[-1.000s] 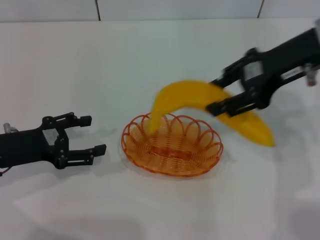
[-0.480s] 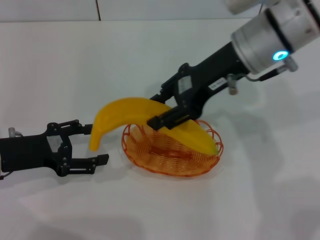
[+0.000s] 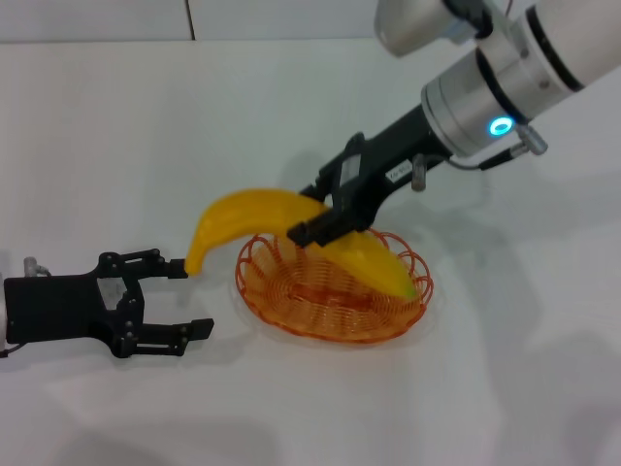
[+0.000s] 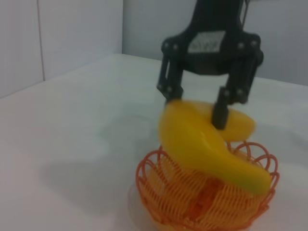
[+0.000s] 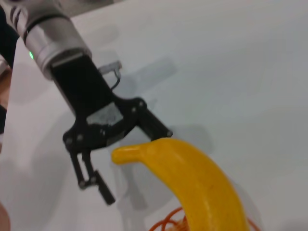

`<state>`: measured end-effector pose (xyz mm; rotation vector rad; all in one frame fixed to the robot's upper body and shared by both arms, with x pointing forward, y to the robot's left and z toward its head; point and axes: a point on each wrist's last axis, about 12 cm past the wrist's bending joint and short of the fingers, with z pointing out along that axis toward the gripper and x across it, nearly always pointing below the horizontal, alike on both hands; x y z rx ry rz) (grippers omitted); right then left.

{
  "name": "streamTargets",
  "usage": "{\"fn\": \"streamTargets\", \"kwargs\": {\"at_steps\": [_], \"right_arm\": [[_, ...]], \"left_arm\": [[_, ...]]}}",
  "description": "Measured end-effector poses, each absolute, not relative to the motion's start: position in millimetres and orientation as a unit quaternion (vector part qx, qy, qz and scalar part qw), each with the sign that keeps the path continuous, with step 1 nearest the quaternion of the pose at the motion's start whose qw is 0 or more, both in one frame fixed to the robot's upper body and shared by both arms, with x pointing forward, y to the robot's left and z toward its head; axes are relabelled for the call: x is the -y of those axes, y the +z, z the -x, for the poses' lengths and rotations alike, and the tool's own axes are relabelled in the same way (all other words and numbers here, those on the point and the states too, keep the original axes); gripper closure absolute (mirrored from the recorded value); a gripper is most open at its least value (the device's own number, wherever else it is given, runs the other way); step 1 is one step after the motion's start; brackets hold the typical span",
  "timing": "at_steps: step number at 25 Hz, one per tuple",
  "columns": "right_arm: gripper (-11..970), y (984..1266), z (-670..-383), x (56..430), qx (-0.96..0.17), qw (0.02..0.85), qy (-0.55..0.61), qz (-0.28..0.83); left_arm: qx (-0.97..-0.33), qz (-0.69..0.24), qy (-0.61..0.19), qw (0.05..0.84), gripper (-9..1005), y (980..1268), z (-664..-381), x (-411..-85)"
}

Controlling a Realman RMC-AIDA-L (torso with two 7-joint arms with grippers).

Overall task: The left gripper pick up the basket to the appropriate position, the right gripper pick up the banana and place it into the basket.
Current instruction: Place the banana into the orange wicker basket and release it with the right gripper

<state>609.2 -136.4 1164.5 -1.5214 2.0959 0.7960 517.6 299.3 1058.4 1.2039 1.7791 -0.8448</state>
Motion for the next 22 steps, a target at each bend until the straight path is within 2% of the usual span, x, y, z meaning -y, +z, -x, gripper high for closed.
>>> {"fn": "streamTargets", "kwargs": {"at_steps": [22], "right_arm": [[348, 1148, -596, 129, -0.748, 0.165, 0.274, 0.581]], "left_arm": [[-0.702, -0.474, -0.333, 0.413, 120, 1061, -522, -297]]}}
